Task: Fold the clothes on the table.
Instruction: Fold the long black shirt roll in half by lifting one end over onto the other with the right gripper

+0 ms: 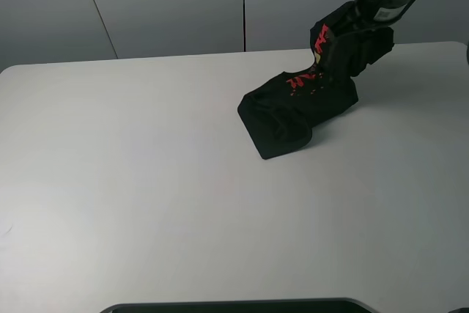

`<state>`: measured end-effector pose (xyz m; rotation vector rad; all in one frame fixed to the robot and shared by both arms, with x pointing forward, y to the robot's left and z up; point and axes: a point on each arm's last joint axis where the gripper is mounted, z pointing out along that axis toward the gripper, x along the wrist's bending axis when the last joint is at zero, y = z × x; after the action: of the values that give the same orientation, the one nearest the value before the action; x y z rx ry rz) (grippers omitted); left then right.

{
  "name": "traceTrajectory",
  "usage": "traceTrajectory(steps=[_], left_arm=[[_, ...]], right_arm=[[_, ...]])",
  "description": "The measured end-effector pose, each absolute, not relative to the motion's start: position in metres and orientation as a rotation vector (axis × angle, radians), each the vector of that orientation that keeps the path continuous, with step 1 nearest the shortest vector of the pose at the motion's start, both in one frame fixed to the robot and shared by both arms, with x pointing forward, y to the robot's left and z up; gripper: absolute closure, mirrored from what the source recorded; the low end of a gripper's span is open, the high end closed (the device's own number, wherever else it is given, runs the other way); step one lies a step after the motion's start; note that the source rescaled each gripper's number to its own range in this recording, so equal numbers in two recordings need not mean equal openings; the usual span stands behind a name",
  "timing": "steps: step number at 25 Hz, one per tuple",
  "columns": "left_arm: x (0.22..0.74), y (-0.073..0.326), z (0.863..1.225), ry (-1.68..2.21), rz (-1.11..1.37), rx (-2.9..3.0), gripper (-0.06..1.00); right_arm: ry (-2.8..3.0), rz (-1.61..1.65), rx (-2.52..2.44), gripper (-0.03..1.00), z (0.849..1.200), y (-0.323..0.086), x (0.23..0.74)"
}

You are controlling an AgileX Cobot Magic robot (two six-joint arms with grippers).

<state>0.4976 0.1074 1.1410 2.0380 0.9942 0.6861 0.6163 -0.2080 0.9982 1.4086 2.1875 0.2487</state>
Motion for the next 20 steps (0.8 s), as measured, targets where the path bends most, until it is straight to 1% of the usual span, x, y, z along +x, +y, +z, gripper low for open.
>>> traceTrajectory(steps=[5, 7, 10, 15, 18, 20], left_arm=[[0.497, 0.107, 1.141, 1.0, 0.676, 2.036, 0.44], [0.497, 0.107, 1.141, 1.0, 0.676, 2.036, 0.44], [0.497, 0.107, 1.141, 1.001, 0.675, 2.036, 0.44], [0.497, 0.107, 1.14, 1.005, 0.671, 2.038, 0.44], [0.497, 0.107, 1.14, 1.005, 0.671, 2.038, 0.44], [0.497, 0.107, 1.14, 1.005, 0.671, 2.038, 0.44]], right_arm=[[2.203, 0.304, 1.441, 0.89, 0.997, -0.204, 0.616], [2.277, 0.341, 1.456, 0.89, 0.991, -0.198, 0.614], [2.39, 0.395, 1.5, 0.89, 0.971, -0.187, 0.614], [2.55, 0.393, 1.609, 0.89, 0.923, -0.174, 0.614], [2.657, 0.438, 1.626, 0.89, 0.904, -0.166, 0.611], [2.714, 0.509, 1.615, 0.82, 0.901, -0.16, 0.61]])
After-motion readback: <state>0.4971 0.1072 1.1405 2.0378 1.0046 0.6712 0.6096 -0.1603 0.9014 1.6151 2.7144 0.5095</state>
